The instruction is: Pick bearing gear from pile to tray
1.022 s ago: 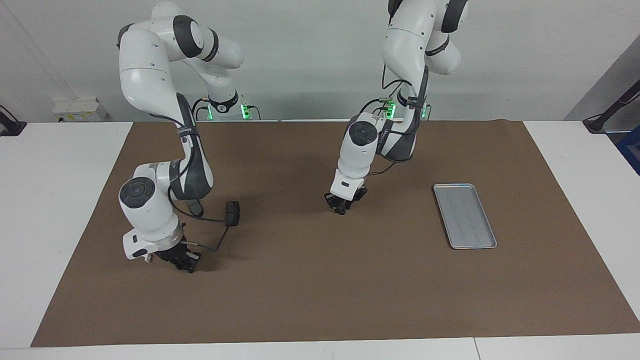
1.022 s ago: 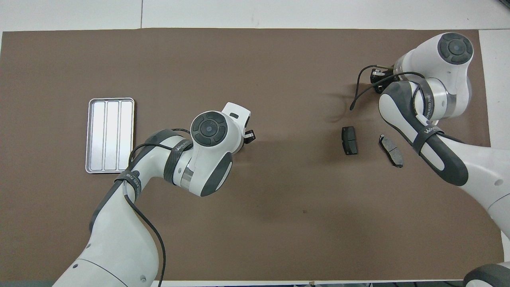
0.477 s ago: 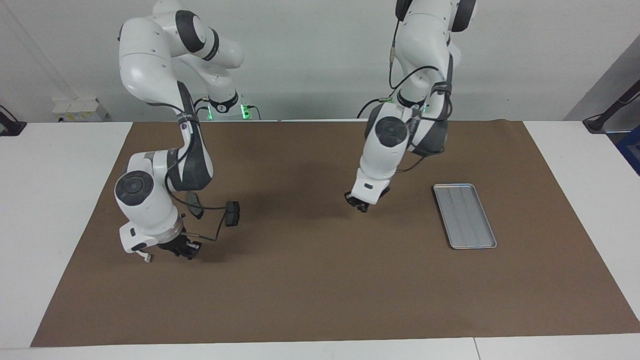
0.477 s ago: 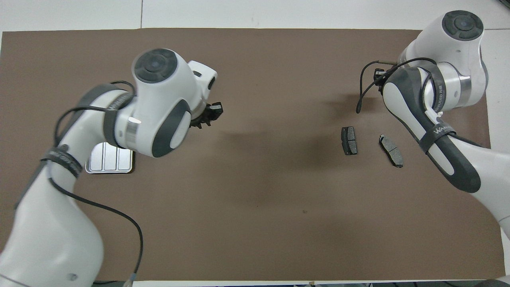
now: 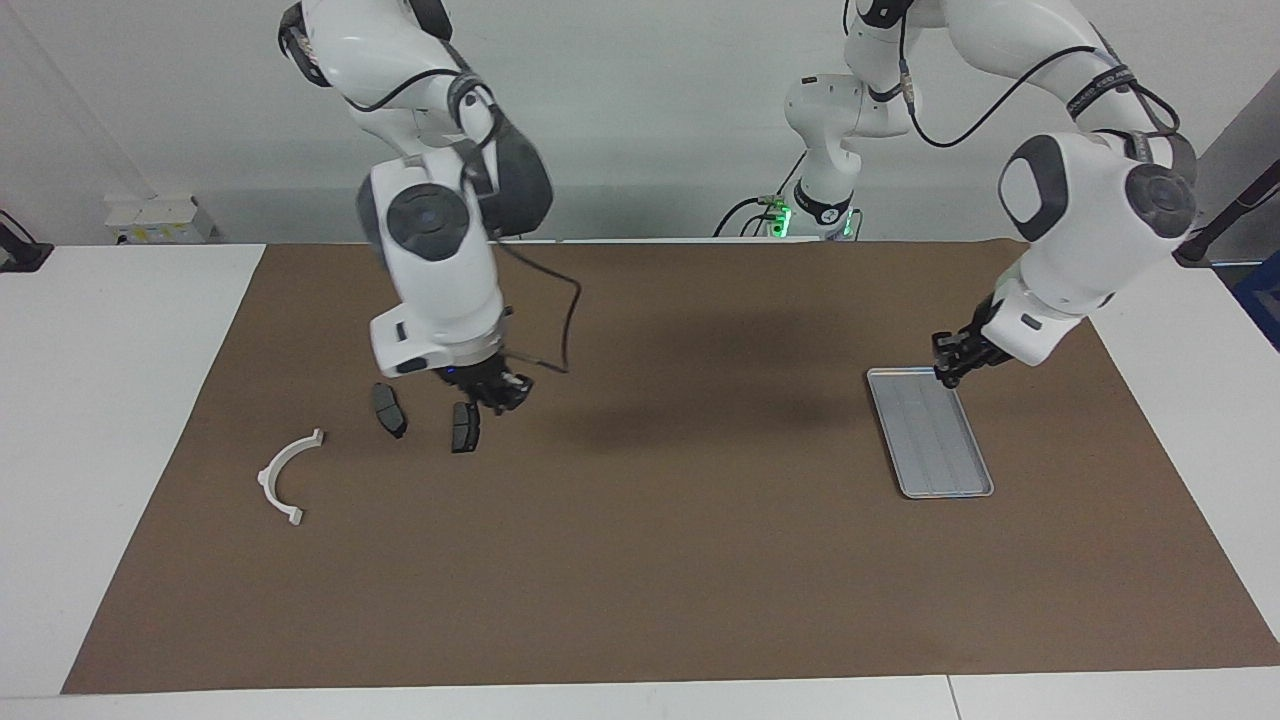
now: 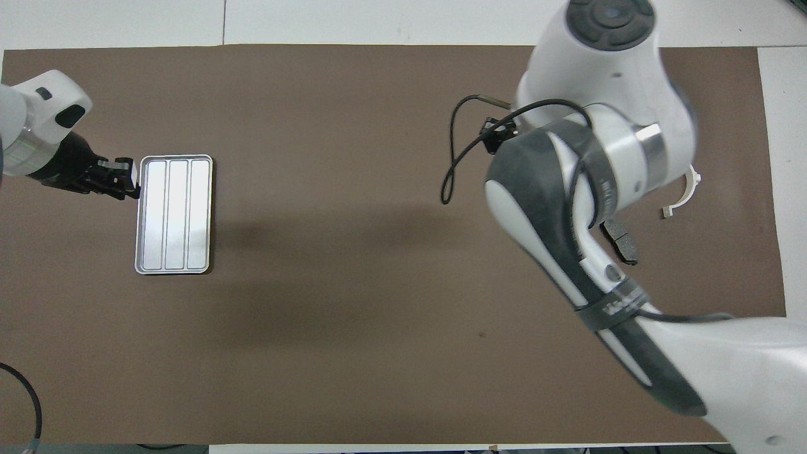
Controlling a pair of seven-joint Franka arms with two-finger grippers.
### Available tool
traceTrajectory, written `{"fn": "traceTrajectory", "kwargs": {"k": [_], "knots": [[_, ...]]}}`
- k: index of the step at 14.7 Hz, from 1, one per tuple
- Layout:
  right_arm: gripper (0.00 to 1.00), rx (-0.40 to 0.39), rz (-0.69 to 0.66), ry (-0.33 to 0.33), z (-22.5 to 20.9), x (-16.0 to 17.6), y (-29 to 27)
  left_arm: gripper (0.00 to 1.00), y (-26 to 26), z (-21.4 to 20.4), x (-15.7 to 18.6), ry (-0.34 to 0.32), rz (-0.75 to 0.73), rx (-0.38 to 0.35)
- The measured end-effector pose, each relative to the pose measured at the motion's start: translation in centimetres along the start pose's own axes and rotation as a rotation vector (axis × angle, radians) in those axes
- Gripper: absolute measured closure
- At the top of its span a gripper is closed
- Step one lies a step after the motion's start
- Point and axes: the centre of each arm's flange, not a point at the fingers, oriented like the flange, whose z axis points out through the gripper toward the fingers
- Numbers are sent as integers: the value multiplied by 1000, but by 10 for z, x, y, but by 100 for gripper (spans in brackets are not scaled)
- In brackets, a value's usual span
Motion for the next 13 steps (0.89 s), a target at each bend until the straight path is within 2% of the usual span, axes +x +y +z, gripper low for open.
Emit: {"fn": "traceTrajectory", "kwargs": {"k": [3, 5, 7, 9, 13], "knots": [[65, 85, 97, 20, 21, -88, -73, 78, -20, 53, -17, 30, 11, -2], [65, 94, 129, 24, 57, -123, -101, 78, -13, 74, -32, 29, 22, -3], [65, 95, 160, 64, 101, -134, -120, 78, -8, 82, -41, 42, 29, -1], [65, 109, 178, 74, 144, -132, -132, 78, -7, 89, -47, 56, 30, 0], [65, 142, 166, 86, 191, -122, -135, 78, -9, 107, -51, 85, 25, 7]]}}
